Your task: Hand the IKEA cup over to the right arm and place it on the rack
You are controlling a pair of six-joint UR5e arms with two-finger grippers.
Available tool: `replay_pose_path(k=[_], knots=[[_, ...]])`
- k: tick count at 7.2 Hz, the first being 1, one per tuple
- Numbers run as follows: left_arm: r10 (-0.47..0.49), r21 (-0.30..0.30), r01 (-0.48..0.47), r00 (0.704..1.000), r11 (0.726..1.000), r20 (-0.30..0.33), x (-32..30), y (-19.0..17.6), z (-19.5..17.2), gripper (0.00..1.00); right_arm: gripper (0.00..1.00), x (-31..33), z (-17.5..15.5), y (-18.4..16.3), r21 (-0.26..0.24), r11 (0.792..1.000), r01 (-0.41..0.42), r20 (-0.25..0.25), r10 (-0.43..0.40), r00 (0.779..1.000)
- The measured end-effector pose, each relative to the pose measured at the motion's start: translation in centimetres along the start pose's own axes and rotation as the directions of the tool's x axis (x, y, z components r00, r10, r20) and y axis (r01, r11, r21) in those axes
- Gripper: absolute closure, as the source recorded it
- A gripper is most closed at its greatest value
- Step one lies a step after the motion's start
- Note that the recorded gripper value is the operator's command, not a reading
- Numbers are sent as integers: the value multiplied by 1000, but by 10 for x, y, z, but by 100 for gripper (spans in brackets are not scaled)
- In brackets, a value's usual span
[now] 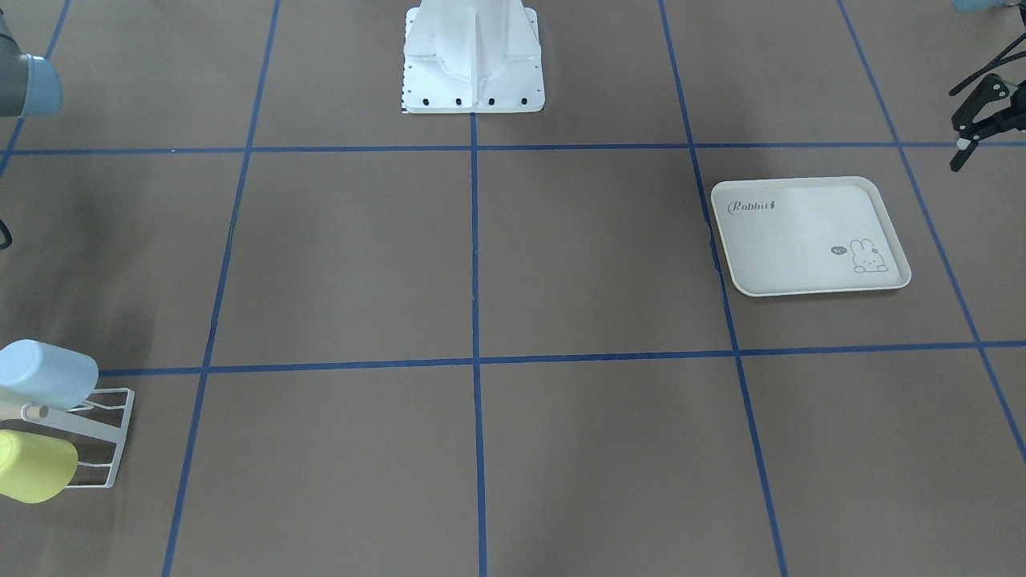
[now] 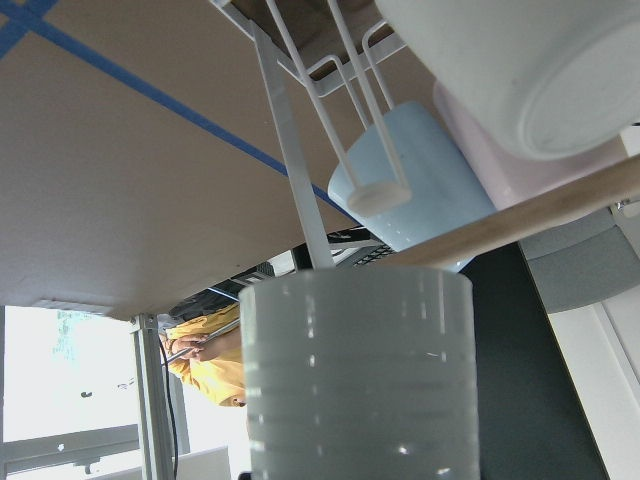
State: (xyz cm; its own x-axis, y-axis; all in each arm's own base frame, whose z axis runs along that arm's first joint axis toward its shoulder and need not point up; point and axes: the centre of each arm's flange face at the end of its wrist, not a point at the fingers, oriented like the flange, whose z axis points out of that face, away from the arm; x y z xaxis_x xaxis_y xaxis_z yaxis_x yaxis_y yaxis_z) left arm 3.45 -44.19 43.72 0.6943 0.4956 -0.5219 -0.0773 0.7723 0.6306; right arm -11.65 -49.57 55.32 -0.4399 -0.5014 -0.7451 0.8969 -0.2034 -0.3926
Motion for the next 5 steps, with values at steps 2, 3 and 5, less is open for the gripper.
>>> replay_pose_path(k=[2,3,5], knots=[[0,0,0,1000,1000,0,0,0,0,0,89,2,-1,-12,-10,1000,19,-3,-19,1000],[0,0,0,1000,1000,0,0,0,0,0,88,1,1,-16,-12,1000,26,1,-26,1000],[-1,1,1,1000,1000,-1,0,0,0,0,86,-4,7,-21,-12,999,38,11,-38,999]])
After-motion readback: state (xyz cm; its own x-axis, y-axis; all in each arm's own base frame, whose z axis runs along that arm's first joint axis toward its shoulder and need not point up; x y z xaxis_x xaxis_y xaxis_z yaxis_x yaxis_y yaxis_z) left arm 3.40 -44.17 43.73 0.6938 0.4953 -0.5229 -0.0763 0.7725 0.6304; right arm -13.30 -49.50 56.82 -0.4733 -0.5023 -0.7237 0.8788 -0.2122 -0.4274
